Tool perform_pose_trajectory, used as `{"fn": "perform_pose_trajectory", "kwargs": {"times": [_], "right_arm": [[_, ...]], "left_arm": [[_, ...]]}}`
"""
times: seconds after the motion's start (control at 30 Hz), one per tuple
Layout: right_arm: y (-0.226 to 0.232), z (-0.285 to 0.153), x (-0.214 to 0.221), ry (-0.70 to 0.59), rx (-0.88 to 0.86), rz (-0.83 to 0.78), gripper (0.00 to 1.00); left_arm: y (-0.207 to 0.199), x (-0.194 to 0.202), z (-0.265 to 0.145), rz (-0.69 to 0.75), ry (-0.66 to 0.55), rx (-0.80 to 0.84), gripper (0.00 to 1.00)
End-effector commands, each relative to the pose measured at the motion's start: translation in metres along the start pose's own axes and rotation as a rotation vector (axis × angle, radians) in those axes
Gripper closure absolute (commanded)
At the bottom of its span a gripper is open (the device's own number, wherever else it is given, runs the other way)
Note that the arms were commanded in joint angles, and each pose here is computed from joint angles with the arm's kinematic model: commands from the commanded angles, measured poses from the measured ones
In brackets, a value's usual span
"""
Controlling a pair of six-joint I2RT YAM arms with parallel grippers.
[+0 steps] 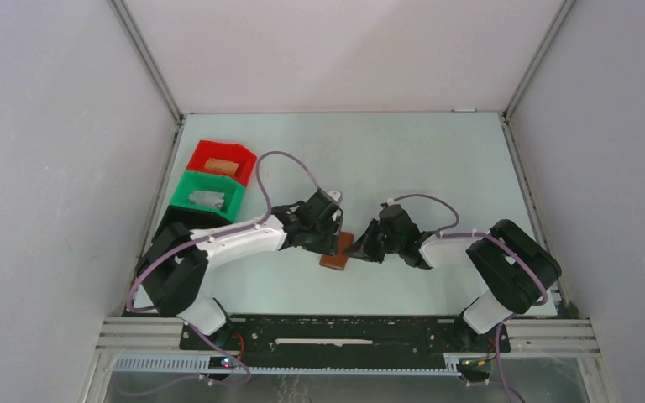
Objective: Take the credit cards out of the card holder
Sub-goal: Open the card holder at the center of the board.
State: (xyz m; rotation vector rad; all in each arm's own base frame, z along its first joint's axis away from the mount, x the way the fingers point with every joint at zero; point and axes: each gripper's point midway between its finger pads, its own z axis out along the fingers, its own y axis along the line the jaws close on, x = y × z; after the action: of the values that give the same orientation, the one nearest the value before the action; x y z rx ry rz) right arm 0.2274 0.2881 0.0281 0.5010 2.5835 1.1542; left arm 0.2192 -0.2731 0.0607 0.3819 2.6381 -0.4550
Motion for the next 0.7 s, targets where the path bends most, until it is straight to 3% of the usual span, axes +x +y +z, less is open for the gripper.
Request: {"fn": "perform_pose_trajectory", "kwargs": {"times": [0.0,0.17,0.67], "right_arm": [[-0.029,0.000,-0.005,-0.033,0.100,0.006,1.00],[-0.029,-0.001,-0.003,-0.026,0.103,0.004,1.00],[-0.030,-0.002,-0.002,-0.030,0.110,0.008,1.00]], "left_arm": [[-0.018,-0.018,-0.004,0.041,-0.055,-0.031,0.49],[-0.023,-0.024,0.001,0.071,-0.083,-0.077,0.46],[-0.009,-0.021,0.022,0.090,-0.029,-0.191,0.61]]}}
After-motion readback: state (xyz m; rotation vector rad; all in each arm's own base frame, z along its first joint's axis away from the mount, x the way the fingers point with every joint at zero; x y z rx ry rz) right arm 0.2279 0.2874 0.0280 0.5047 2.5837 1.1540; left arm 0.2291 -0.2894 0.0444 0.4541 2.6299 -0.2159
